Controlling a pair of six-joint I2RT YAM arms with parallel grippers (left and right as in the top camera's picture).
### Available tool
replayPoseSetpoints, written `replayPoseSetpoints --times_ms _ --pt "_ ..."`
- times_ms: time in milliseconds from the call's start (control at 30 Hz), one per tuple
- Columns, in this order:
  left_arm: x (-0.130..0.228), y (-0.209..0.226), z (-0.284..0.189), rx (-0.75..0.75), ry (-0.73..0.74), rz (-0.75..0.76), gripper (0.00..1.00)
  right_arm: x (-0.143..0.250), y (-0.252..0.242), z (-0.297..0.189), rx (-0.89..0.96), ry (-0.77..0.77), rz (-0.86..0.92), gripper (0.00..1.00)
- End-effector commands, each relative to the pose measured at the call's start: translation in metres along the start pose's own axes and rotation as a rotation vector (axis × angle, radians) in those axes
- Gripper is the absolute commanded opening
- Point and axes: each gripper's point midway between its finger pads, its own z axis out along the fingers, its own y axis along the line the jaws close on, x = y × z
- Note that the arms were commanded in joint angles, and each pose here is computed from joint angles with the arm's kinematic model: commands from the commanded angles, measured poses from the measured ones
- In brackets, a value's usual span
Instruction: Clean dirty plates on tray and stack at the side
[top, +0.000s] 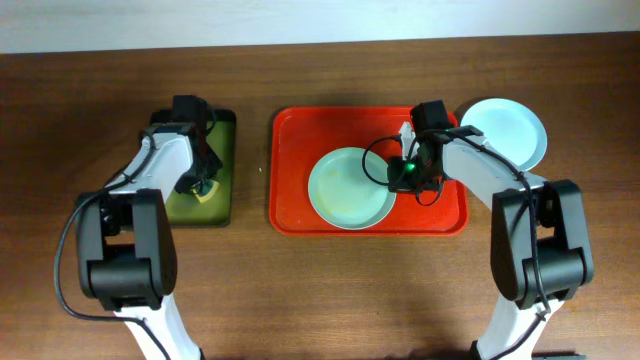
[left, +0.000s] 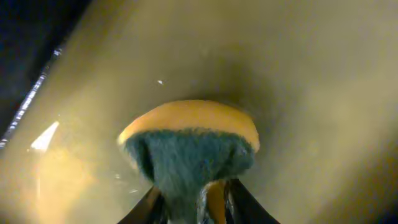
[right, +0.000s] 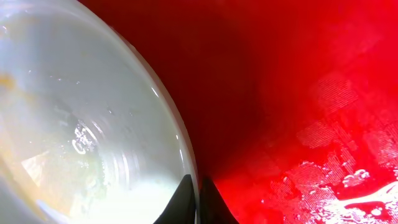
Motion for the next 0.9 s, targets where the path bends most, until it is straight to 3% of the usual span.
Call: replayPoseSetpoints --times_ms 0,67,100,233,367,467,567,667,767,800,833,867 --pt "-0.046 -0.005 -0.078 0.104 -0.132 -0.025 0.38 0.002 -0.014 -0.005 0.073 0.022 0.022 0.04" --pt "-0.063 0.001 -0.144 0.184 -0.247 -0.056 0.93 -0.025 0.002 -0.043 0.086 -0.017 -0.018 0.04" --pt "-0.063 0.006 -0.159 0.196 -0.264 -0.061 0.99 -0.041 0.007 -0.069 0.176 -0.052 -0.055 0.04" --pt "-0.063 0.007 -0.165 0.203 -0.274 -0.065 0.99 -0.083 0.043 -0.171 0.672 -0.279 -0.266 0.04" --pt "-0.063 0.007 -0.165 0.203 -0.274 -0.065 0.99 -0.081 0.108 -0.213 1.077 -0.427 -0.602 0.04" --pt "-0.063 0.007 -0.165 0.203 -0.275 -0.065 0.99 -0.075 0.154 -0.226 1.220 -0.465 -0.819 0.04" --pt "-0.063 0.007 -0.165 0.203 -0.274 -0.064 0.99 -0.071 0.191 -0.246 1.366 -0.526 -0.924 0.04" --pt "-0.063 0.007 -0.165 0.203 -0.274 -0.065 0.99 -0.060 0.208 -0.275 1.592 -0.484 -0.994 0.04" --pt "-0.063 0.007 -0.165 0.203 -0.274 -0.064 0.99 -0.064 0.204 -0.271 1.526 -0.555 -0.914 0.04" --pt "-0.063 0.007 -0.165 0.203 -0.274 -0.065 0.99 -0.073 0.196 -0.248 1.338 -0.599 -0.859 0.04" --pt "-0.063 0.007 -0.165 0.203 -0.274 -0.064 0.99 -0.081 0.176 -0.194 1.022 -0.461 -0.908 0.04" --pt "-0.063 0.007 -0.165 0.203 -0.274 -0.065 0.99 -0.086 0.142 -0.163 0.848 -0.332 -0.887 0.04"
